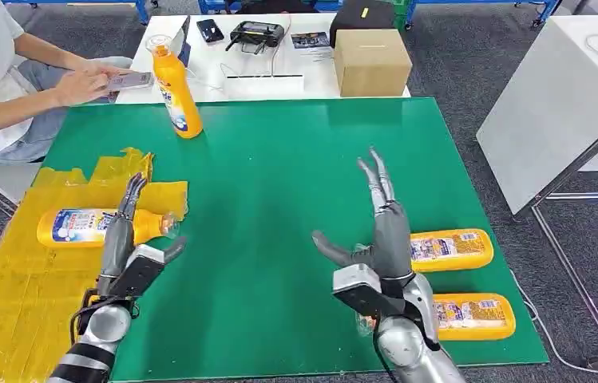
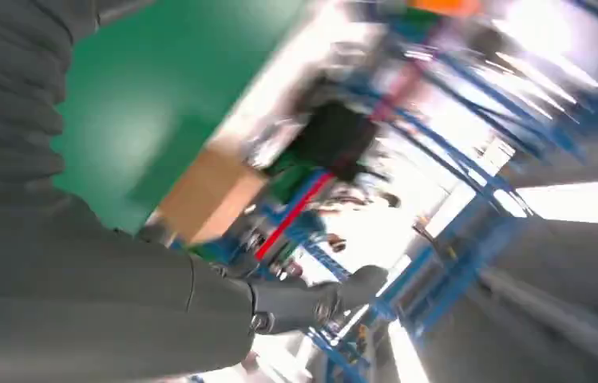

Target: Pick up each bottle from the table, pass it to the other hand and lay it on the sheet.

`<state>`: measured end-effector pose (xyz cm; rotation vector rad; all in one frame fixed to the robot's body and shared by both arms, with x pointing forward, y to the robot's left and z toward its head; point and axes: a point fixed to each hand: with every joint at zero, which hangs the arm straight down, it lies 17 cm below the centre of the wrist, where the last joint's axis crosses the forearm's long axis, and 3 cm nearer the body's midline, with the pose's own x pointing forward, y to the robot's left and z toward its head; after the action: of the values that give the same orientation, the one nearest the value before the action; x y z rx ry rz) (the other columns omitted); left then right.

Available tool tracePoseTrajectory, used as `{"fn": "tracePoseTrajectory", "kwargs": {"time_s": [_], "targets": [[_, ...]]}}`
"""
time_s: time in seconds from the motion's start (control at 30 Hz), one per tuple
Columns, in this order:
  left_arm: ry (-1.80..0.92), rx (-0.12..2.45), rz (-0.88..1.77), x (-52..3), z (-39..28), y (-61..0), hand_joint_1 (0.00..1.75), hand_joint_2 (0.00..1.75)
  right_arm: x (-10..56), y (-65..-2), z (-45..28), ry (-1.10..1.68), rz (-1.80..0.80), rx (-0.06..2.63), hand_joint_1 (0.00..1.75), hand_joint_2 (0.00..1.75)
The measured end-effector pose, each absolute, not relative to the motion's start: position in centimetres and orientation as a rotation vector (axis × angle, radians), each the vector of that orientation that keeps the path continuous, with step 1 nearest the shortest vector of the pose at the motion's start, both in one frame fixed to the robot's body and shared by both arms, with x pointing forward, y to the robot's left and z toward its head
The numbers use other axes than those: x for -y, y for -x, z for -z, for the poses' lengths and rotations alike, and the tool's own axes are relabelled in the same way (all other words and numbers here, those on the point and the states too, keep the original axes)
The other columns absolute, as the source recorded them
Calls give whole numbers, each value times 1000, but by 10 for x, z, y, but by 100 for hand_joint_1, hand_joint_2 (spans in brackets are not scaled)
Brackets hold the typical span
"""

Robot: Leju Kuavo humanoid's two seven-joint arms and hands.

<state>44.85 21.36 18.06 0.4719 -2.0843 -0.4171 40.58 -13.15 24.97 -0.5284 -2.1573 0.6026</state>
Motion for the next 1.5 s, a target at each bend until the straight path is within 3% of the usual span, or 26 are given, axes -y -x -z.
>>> {"fn": "tracePoseTrajectory", "kwargs": {"time_s": [0.4, 1.5], "targets": [[-77, 2153, 216, -180, -221, -417, 0, 175, 191, -442, -176, 831, -1138, 1862, 0, 175], [15, 2205, 173, -170, -237, -407, 0, 175, 251, -448, -122, 779, -1378, 1672, 0, 175]]}}
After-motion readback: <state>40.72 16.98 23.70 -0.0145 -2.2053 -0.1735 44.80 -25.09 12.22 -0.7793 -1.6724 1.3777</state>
